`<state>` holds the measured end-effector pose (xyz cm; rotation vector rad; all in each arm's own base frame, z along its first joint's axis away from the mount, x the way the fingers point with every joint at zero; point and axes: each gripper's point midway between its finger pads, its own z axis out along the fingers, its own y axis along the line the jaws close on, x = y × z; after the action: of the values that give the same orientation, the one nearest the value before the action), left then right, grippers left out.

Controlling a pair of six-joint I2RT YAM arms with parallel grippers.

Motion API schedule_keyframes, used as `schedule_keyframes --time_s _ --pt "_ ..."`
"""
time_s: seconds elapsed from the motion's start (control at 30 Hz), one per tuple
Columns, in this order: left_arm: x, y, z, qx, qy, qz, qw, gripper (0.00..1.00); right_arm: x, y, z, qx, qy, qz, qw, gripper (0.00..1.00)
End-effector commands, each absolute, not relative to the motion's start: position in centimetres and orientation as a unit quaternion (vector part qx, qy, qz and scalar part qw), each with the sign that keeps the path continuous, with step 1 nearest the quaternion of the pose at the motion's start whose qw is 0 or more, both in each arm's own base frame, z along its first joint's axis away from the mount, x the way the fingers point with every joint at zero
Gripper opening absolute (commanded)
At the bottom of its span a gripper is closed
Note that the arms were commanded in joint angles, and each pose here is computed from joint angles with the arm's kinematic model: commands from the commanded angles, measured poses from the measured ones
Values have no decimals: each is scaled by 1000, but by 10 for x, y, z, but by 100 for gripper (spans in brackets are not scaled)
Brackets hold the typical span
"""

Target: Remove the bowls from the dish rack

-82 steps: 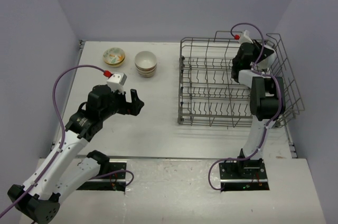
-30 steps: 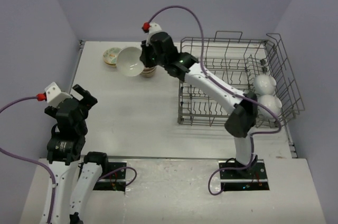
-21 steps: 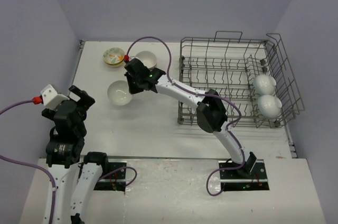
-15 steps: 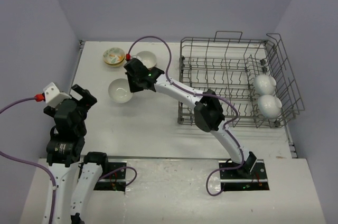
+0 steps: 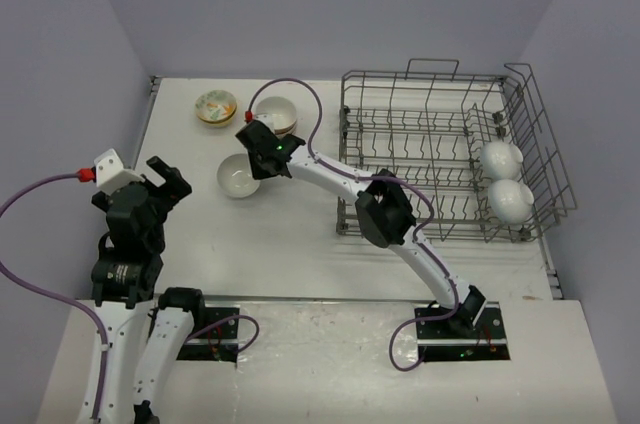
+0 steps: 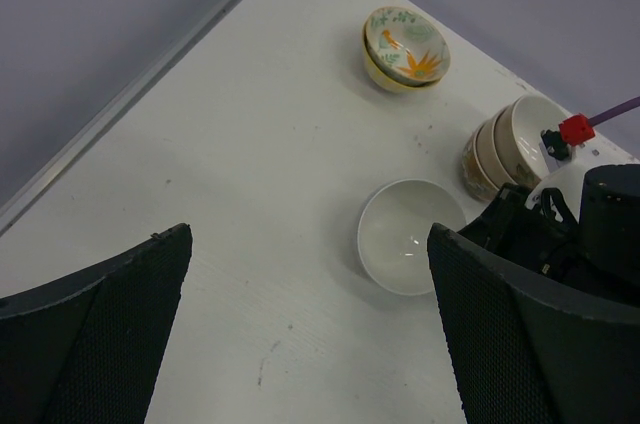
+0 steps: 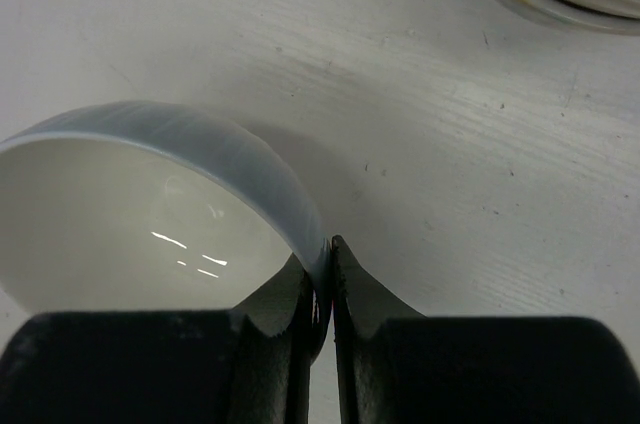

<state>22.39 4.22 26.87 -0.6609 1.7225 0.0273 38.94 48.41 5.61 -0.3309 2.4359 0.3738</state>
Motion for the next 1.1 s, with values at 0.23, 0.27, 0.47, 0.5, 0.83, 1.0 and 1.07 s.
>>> schedule_keyframes --time_s 0.23,0.27,0.47,0.5,0.83,1.0,1.07 --pt "230 41 276 -270 738 7 618 100 389 495 88 -116 917 182 335 20" --pt "230 40 275 -269 739 7 617 100 388 495 92 -115 916 186 337 28" --pt "231 38 274 -263 743 4 616 100 385 498 107 -119 912 200 337 40" --pt "231 37 275 -261 743 2 617 100 384 498 111 -120 912 203 336 40" --pt "238 28 277 -233 749 -14 619 100 363 469 224 -126 872 246 404 80" --pt "245 21 273 -211 762 -20 611 100 349 418 267 -147 858 197 451 99" --pt "250 14 269 -194 775 -24 601 100 352 364 313 -126 834 132 520 99"
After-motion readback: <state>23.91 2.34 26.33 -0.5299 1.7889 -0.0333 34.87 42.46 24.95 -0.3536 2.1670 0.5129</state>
